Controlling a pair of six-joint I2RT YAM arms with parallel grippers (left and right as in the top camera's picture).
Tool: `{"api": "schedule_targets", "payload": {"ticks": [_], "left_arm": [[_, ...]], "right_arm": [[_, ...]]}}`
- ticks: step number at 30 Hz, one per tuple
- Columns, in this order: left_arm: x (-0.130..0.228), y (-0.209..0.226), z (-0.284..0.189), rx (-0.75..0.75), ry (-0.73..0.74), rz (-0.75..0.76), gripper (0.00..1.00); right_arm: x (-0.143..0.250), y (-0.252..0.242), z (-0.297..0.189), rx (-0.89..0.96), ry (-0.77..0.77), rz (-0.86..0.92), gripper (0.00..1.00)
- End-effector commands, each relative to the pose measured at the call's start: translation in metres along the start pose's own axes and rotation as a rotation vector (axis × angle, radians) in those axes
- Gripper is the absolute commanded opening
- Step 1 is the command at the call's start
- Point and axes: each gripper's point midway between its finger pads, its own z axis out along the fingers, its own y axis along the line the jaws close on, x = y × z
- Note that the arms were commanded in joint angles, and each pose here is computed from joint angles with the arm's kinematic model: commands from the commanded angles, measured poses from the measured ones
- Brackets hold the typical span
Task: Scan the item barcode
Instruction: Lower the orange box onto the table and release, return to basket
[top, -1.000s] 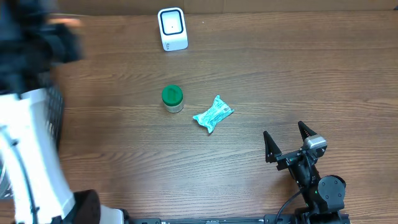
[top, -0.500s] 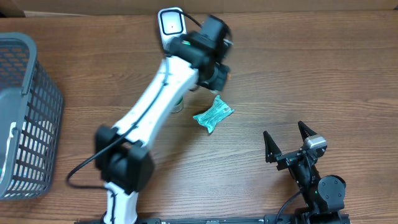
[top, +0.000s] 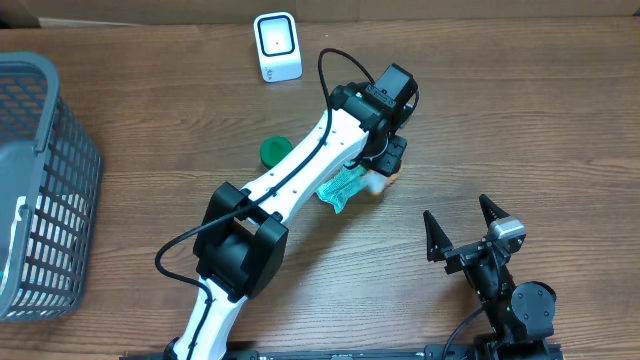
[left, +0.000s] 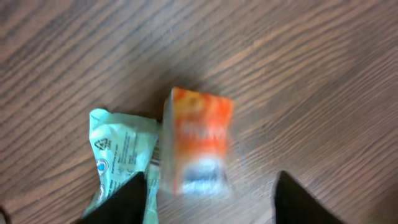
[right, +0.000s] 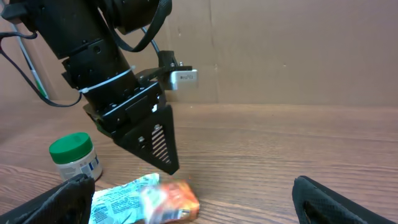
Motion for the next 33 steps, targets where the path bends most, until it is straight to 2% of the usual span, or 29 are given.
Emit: {"api": "schedule_targets", "payload": {"ticks": [1, 3, 7, 11, 16, 17, 20, 23, 29, 33], "left_arm": [[0.0, 0.001, 0.006, 0.005, 0.003, -0.007, 0.56], [-0.003, 0.003, 0.004, 0.002, -0.006, -0.011, 0.59], [-0.017, 0.02, -0.024, -0.026, -0.047, -0.011, 0.59], [-0.041, 0.059, -0.095, -0.11, -0.154, -0.077, 0.59], [-0.051, 0.118, -0.217, -0.168, -0.356, -0.205, 0.62], [-0.042, 0.145, -0.261, -0.195, -0.427, -0.267, 0.63], [-0.011, 0.191, -0.32, -0.264, -0.507, -0.377, 0.63], [0.048, 0.247, -0.378, -0.384, -0.563, -0.551, 0.63], [0.139, 0.323, -0.445, -0.53, -0.661, -0.838, 0.63], [0.203, 0.377, -0.452, -0.59, -0.629, -1.066, 0.63]], "right_arm": [[0.002, -0.001, 0.0, -0.001, -0.002, -0.005, 1.0], [0.002, -0.001, 0.0, -0.001, -0.002, -0.005, 1.0], [0.002, -0.001, 0.0, -0.001, -0.002, -0.005, 1.0], [0.002, -0.001, 0.0, 0.0, -0.002, -0.005, 1.0], [0.002, -0.001, 0.0, -0.001, -0.002, -0.005, 1.0], [0.002, -0.001, 0.0, -0.001, -0.002, -0.005, 1.0], [0.002, -0.001, 0.0, -0.001, -0.002, -0.005, 1.0], [0.002, -0.001, 0.0, -0.001, -0.002, -0.005, 1.0], [0.002, -0.001, 0.0, -0.001, -0.002, -0.005, 1.0], [0.002, -0.001, 0.0, -0.001, -0.002, -0.005, 1.0]]}}
